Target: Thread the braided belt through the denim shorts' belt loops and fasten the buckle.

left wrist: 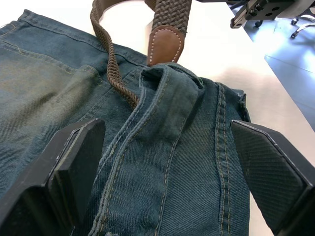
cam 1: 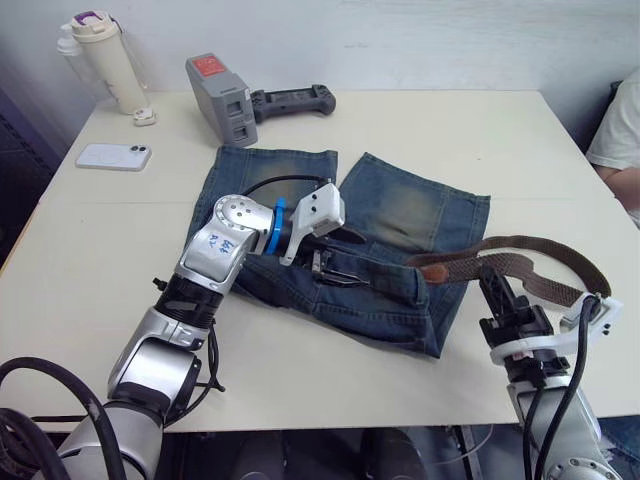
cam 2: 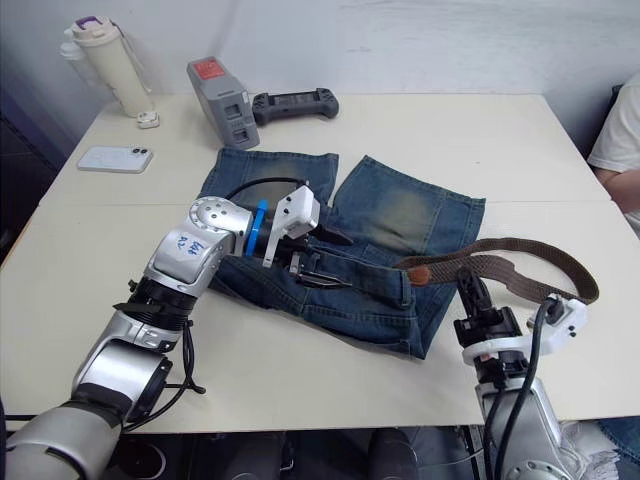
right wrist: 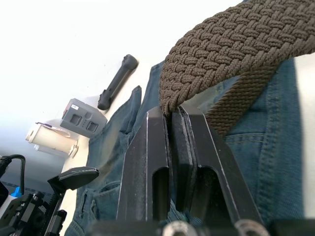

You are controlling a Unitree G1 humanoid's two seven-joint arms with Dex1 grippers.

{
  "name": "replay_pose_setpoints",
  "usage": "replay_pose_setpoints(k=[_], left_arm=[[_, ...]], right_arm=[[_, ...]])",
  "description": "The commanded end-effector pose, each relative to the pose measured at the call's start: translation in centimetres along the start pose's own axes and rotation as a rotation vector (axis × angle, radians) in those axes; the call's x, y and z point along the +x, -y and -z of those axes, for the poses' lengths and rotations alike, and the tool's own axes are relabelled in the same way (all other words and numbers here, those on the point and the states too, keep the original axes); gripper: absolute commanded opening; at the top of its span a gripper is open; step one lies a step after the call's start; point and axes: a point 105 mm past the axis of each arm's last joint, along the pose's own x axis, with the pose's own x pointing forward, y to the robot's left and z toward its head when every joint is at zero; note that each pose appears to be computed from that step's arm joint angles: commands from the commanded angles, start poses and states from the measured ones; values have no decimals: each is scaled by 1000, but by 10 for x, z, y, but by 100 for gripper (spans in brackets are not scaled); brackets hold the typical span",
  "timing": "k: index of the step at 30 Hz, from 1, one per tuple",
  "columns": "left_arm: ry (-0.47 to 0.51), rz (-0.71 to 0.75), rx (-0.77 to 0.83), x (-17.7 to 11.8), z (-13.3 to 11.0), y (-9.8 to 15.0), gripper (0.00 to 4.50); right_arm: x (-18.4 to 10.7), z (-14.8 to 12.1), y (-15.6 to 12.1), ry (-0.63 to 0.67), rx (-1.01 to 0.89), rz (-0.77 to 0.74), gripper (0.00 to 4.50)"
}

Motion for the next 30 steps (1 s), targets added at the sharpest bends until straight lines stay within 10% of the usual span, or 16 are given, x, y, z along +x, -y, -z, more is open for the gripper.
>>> replay_pose_setpoints(k=[1,14,24,30], left_arm=[[77,72,28,8,-25,11,445],[49,168,119,44,-25,20,445],[-28,152,227,77,-17,15,6],[-68,118,306,97,-14,10,2]], right_arm=[[-6,-18,-12,61,-28,-58,0],[-34,-60,-34,83,-214,-104,0],[-33,-44,-28,37,-242,-65,0],[-33,-43,-29,39,-248,-62,0]])
